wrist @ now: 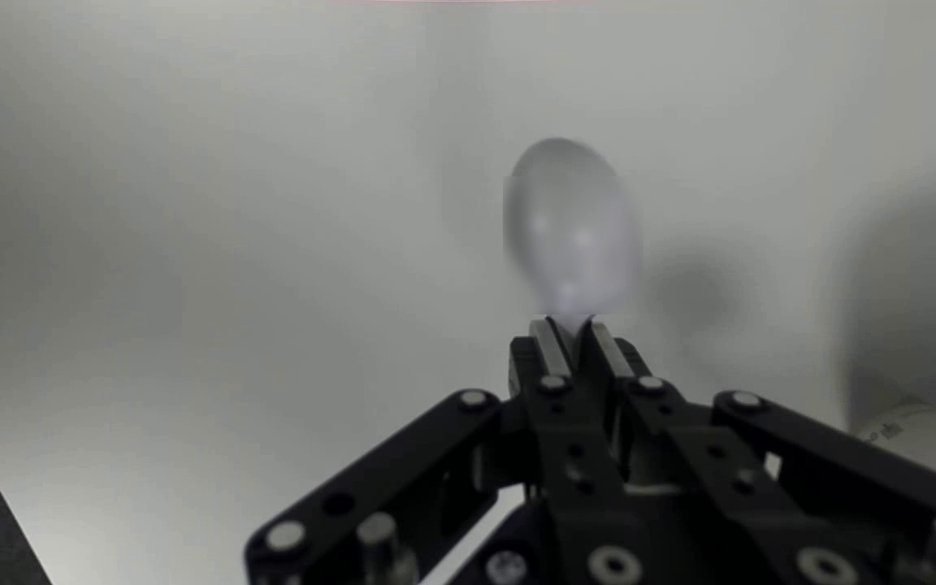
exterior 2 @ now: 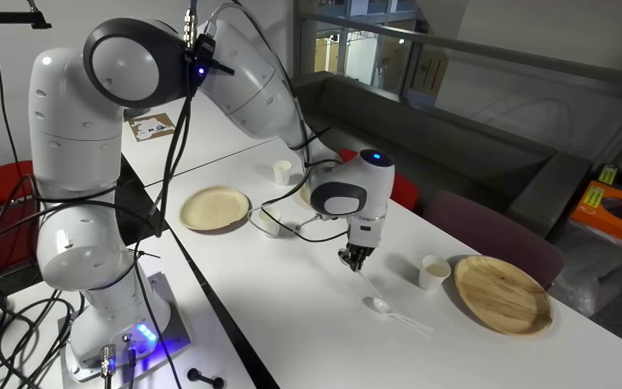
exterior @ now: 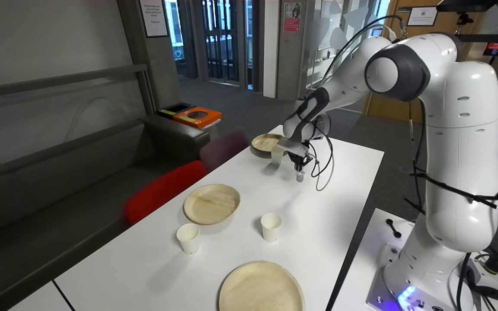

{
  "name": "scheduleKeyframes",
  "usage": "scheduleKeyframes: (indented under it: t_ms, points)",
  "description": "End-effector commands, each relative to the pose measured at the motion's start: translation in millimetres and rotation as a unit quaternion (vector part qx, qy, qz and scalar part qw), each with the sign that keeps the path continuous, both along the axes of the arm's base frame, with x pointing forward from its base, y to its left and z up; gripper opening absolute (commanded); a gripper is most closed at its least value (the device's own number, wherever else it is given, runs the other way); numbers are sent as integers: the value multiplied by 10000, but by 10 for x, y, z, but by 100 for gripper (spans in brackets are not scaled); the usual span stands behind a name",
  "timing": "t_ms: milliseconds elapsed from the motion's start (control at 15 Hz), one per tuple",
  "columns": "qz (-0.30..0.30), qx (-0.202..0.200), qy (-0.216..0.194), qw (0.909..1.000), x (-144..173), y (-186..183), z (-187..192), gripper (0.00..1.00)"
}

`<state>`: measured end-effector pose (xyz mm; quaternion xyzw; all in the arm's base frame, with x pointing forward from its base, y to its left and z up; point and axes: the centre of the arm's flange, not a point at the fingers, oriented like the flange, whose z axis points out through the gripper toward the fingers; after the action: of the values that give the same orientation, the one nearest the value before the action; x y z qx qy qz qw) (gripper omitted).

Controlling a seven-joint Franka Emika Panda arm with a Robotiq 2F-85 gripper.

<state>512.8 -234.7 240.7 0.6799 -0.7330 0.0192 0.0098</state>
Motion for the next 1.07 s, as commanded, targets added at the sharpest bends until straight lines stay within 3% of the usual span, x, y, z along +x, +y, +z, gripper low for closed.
scheduleKeyframes:
  t_ms: [0,333,667,800,1000]
  points:
    - [-875,186,-404,9952,-247,335,214,3]
    - [-1972,139,-929,9759,-220,482,362,3]
    - [-3188,243,-1386,9373,-98,599,507,3]
    - [-3740,366,-1263,9181,-23,628,563,3]
    - [-4170,627,-492,9054,19,686,589,3]
